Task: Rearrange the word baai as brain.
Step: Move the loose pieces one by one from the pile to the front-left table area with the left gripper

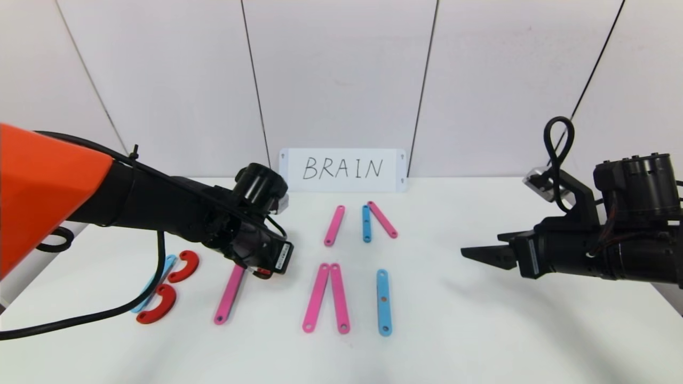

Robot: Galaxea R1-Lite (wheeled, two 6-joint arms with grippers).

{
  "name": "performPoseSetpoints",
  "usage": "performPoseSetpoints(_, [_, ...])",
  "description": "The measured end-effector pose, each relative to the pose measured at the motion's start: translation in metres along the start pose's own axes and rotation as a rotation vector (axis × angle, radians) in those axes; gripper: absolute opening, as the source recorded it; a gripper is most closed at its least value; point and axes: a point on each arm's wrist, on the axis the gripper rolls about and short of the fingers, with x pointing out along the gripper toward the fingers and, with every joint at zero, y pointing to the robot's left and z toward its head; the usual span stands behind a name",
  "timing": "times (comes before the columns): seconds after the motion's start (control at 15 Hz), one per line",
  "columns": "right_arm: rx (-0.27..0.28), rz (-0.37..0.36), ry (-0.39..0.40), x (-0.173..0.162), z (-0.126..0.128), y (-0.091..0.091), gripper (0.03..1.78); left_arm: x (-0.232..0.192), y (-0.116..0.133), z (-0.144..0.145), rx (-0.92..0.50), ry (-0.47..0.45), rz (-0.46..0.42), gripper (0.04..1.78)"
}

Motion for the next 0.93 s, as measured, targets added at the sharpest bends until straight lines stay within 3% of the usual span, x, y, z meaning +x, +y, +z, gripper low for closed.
performPoseSetpoints(0.6, [0.001,0.001,0.004,0.001,-0.001,0.000,1.73,-0.007,0.007,-0.012,0.141,0.022,0.007,0.28])
performPoseSetpoints(0.93, [0.002,0.000,0.004,0.001,-0.001,0.000,1.73,-0.006,0.009,-0.013,0.139,0.027,0.009,0.28])
